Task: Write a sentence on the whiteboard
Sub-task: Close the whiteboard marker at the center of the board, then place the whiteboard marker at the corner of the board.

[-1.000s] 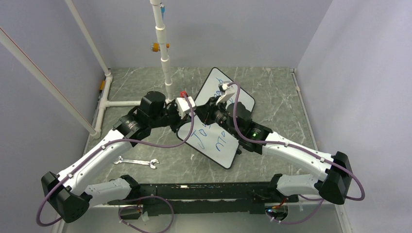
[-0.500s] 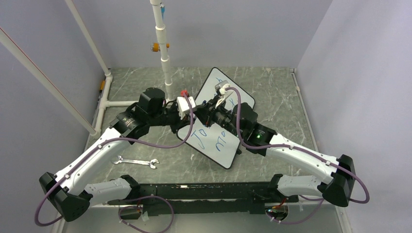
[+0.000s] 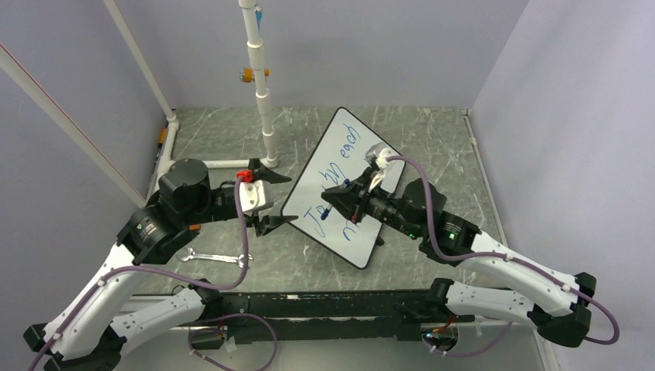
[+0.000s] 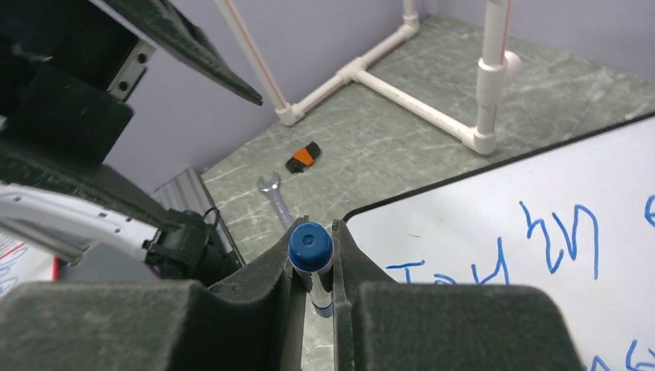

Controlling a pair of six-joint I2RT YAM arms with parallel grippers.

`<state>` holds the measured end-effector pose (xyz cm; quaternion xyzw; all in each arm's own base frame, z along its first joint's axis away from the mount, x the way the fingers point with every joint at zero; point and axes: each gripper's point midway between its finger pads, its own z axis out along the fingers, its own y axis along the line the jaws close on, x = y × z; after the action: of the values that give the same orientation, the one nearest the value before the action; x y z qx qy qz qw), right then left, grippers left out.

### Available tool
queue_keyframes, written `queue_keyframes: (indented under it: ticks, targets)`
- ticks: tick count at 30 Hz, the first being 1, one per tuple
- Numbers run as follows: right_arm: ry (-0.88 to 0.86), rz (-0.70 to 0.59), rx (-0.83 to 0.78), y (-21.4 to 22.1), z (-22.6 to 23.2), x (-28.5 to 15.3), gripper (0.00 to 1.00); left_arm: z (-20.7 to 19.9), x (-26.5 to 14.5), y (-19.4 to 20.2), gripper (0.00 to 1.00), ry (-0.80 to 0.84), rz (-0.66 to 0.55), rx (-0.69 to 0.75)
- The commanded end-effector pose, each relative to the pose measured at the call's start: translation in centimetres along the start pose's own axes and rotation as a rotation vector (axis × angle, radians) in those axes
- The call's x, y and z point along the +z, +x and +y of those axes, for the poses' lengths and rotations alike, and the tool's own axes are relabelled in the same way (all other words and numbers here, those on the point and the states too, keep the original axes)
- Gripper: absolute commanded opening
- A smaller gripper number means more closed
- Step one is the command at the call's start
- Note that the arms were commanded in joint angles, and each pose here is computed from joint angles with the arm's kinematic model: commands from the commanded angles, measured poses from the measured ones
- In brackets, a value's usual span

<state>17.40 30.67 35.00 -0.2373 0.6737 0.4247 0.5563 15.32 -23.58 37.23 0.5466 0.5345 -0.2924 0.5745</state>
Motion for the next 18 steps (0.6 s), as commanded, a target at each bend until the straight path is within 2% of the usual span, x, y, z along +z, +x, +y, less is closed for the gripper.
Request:
queue_keyframes:
  ticks: [1,5,8,12,18]
  targets:
    - [-0.176,-0.054,-0.077,-1.2,2.8,-2.2,0.0,-2.4,-0.7,-1.5,0.8,0.105,-0.064,-0.033]
    - [-0.348,-0.078,-0.134,-1.3,5.5,-3.6,0.0,-3.8,0.2,-2.0,0.81,0.198,-0.099,-0.151]
    - [-0.439,-0.085,-0.167,-1.5,6.9,-4.4,0.0,-4.7,0.9,-1.9,0.76,0.269,-0.082,-0.236]
    - [-0.522,-0.088,-0.207,-2.2,8.4,-5.1,0.0,-6.6,1.6,-1.5,0.76,0.398,-0.092,-0.336]
    - [-0.59,-0.088,-0.246,-2.7,9.5,-5.0,0.0,-7.7,2.3,-1.1,0.72,0.493,-0.102,-0.421]
